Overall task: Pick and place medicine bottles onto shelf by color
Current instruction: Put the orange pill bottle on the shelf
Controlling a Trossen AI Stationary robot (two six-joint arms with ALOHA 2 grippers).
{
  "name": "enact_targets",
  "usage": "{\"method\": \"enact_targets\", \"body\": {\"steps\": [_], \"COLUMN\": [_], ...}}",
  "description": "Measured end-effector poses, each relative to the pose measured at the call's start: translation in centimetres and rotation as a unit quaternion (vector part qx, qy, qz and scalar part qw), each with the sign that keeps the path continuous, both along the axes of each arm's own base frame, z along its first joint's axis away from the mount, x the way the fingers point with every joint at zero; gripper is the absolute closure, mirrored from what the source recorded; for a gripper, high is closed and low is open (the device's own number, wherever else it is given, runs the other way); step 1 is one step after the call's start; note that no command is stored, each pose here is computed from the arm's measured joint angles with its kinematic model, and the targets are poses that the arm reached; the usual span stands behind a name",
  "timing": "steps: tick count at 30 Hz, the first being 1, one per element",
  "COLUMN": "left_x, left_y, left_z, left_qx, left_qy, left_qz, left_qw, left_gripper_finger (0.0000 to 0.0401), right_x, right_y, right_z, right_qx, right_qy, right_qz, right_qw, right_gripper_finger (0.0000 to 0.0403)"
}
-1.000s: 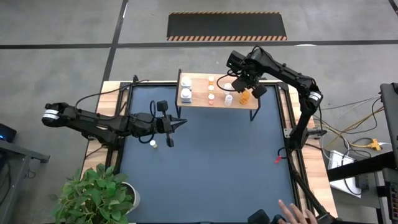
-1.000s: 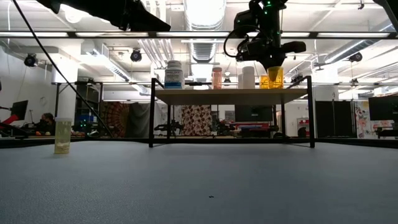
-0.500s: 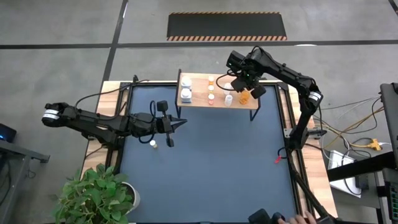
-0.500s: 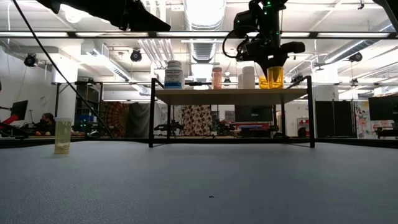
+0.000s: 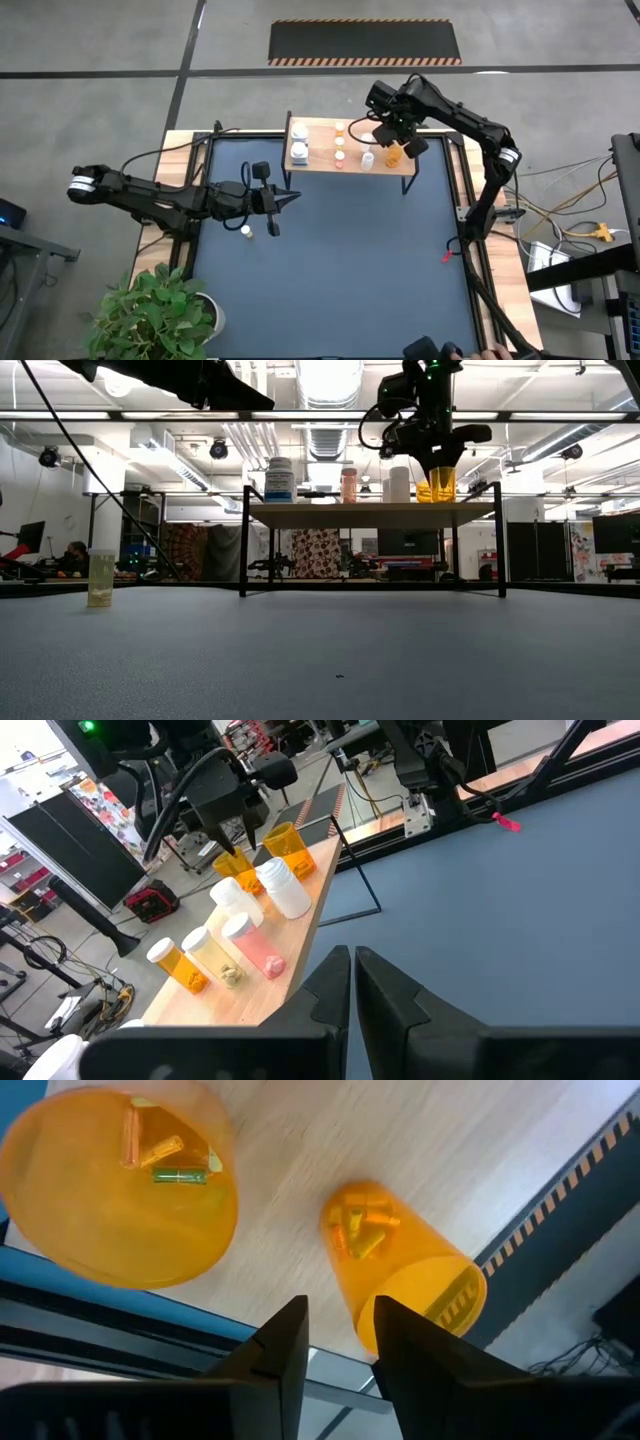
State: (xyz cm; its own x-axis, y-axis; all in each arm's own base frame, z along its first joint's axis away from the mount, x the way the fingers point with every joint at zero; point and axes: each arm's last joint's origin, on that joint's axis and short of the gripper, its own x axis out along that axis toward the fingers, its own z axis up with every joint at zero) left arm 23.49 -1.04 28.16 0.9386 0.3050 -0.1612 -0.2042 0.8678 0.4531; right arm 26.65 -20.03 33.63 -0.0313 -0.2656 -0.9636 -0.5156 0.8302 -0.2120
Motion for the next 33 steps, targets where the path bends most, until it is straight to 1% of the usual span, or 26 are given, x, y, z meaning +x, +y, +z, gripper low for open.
{"method": "enact_targets", "body": {"steps": [6,13,18,22,25,28,31,33], "left_x": [0.0,0.0,0.0,0.0,0.0,0.0,0.0,0.0], "left_y": [0.0,0.0,0.0,0.0,0.0,0.0,0.0,0.0], "left_z": [0.0,0.0,0.0,0.0,0.0,0.0,0.0,0.0], "left_qx": [0.000,0.000,0.000,0.000,0.000,0.000,0.000,0.000], "left_qy": [0.000,0.000,0.000,0.000,0.000,0.000,0.000,0.000], "left_qz": [0.000,0.000,0.000,0.000,0.000,0.000,0.000,0.000], "left_qw": [1.000,1.000,1.000,1.000,1.000,1.000,1.000,1.000], "left_gripper_finger": [0.0400,0.0400,0.0400,0.0400,0.0400,0.0400,0.0400,0.0400], "right_x": [-0.5,-0.7,-1.1,-1.6,-1.4,-1.2,-1.1,-1.4], "right_y": [0.3,0.7,1.4,1.8,1.1,0.0,-1.5,-2.3], "right_z": [0.7,1.3,2.1,3.2,3.8,4.2,4.5,4.2], "right_qx": [-0.007,-0.011,-0.019,-0.036,-0.065,-0.091,-0.114,-0.110], "right_qy": [-0.010,-0.020,-0.032,-0.059,-0.112,-0.164,-0.211,-0.214], "right_qz": [-0.001,-0.016,-0.013,-0.013,-0.049,-0.090,-0.129,-0.141], "right_qw": [1.000,1.000,0.999,0.998,0.990,0.978,0.962,0.960], "right_gripper_finger": [0.0292,0.0301,0.0315,0.0338,0.0363,0.0388,0.0393,0.0394]}}
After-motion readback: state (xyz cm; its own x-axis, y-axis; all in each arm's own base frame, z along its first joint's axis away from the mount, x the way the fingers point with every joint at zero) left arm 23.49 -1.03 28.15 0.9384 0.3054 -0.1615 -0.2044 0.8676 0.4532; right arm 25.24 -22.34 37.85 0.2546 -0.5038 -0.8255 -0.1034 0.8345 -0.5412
